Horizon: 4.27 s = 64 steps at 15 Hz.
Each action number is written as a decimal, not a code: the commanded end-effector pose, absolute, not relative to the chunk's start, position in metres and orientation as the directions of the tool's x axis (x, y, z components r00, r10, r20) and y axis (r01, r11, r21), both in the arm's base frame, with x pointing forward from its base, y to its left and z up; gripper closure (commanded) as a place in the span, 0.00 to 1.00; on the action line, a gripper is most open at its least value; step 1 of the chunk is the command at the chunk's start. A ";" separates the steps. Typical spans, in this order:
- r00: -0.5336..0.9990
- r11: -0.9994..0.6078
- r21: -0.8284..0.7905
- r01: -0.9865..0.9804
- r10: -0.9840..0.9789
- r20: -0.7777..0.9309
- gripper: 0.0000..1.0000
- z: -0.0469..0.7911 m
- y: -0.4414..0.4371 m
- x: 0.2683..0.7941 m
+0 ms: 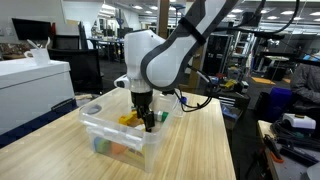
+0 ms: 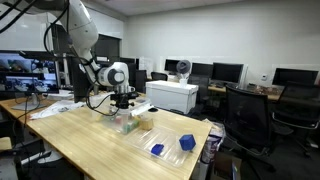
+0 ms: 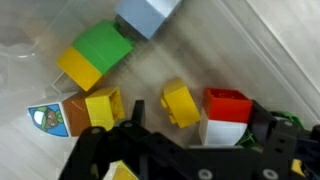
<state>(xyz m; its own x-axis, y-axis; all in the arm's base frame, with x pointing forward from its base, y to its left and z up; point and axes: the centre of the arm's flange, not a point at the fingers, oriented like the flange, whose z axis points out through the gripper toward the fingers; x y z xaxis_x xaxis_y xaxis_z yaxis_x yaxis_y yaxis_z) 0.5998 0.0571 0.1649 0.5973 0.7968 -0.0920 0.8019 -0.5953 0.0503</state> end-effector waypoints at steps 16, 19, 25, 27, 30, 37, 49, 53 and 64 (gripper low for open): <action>0.645 -0.662 0.197 0.723 0.749 0.151 0.64 0.237 0.038 0.590; 0.674 -0.697 0.214 0.684 0.716 0.182 0.64 0.265 0.033 0.577; 0.731 -0.805 0.223 0.549 0.592 0.338 0.64 0.325 0.002 0.570; 0.764 -0.861 0.205 0.466 0.508 0.398 0.64 0.345 -0.021 0.574; 0.805 -0.934 0.166 0.315 0.356 0.475 0.64 0.371 -0.067 0.577; 0.874 -0.994 0.094 -0.052 0.000 0.485 0.64 0.354 -0.205 0.571; 0.954 -0.981 0.009 -0.193 -0.186 0.236 0.64 0.228 -0.241 0.584; 0.966 -0.980 -0.015 -0.198 -0.198 0.167 0.64 0.207 -0.241 0.594; 0.970 -0.978 -0.032 -0.207 -0.209 0.121 0.00 0.197 -0.231 0.606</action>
<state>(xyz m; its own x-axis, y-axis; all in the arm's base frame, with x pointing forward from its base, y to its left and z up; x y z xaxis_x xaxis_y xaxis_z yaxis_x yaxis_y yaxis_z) 0.6009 -0.2336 0.1943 0.9701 -0.2008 0.1365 -0.1978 -0.9796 -0.0351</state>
